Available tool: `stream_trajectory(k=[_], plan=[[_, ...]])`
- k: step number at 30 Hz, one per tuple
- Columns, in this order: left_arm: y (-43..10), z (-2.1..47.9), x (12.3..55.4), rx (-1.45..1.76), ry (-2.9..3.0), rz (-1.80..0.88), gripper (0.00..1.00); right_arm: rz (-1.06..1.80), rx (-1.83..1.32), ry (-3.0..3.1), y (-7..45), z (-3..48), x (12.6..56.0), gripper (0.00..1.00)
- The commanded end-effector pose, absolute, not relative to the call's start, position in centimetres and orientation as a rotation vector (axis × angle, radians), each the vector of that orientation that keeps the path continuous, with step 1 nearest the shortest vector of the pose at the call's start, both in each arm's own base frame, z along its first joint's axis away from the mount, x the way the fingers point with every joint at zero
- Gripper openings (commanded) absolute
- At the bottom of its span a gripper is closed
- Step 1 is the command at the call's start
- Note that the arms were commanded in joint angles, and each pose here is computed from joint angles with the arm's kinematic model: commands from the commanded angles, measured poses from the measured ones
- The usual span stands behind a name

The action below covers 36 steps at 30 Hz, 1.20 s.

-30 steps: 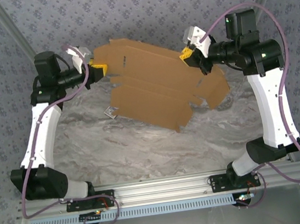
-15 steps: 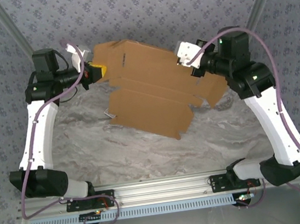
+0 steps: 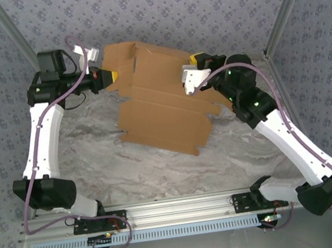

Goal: Fold the paper box

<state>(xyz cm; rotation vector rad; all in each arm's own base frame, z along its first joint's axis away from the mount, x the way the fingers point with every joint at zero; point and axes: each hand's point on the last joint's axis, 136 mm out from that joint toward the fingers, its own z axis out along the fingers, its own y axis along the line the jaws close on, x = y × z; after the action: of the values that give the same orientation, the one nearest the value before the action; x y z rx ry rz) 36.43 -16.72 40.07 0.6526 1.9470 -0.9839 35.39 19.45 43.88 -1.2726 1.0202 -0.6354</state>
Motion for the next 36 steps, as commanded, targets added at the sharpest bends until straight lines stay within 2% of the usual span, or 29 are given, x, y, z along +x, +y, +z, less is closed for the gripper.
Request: stream_trajectory(k=[1, 7, 12, 21, 26, 28, 34, 36], plan=[[-16.6, 43.3, 35.6, 0.638, 1.882, -1.046, 0.0, -0.831, -1.26, 1.085, 16.8, 42.4, 37.0, 0.0], [-16.1, 42.3, 36.1, 0.6, 1.923, -1.028, 0.0, -0.721, -1.255, 1.219, 16.1, 41.4, 36.7, 0.0], [-15.4, 41.9, 35.9, 0.551, 1.975, -1.018, 0.0, -0.259, -1.188, 1.628, 16.3, 39.6, 33.1, 0.0], [-14.1, 40.9, 34.7, 0.478, 2.076, -0.953, 0.0, 0.214, -1.091, 1.899, 18.7, 36.4, 28.6, 0.0], [-13.7, 38.1, 36.5, 0.4, 2.139, -0.939, 0.0, 0.153, -1.015, 2.06, 16.9, 32.2, 30.0, 0.0], [-13.5, 36.8, 37.8, 0.356, 2.157, -0.937, 0.06, 0.104, -0.985, 2.096, 15.9, 31.0, 30.7, 0.0], [-13.9, 30.9, 42.3, 0.229, 2.265, -0.978, 0.08, -0.097, -0.973, 2.154, 13.6, 27.0, 32.9, 0.0], [-14.4, 28.9, 43.3, 0.221, 2.3, -0.981, 0.17, -0.148, -0.977, 2.177, 13.2, 25.5, 33.4, 0.0]])
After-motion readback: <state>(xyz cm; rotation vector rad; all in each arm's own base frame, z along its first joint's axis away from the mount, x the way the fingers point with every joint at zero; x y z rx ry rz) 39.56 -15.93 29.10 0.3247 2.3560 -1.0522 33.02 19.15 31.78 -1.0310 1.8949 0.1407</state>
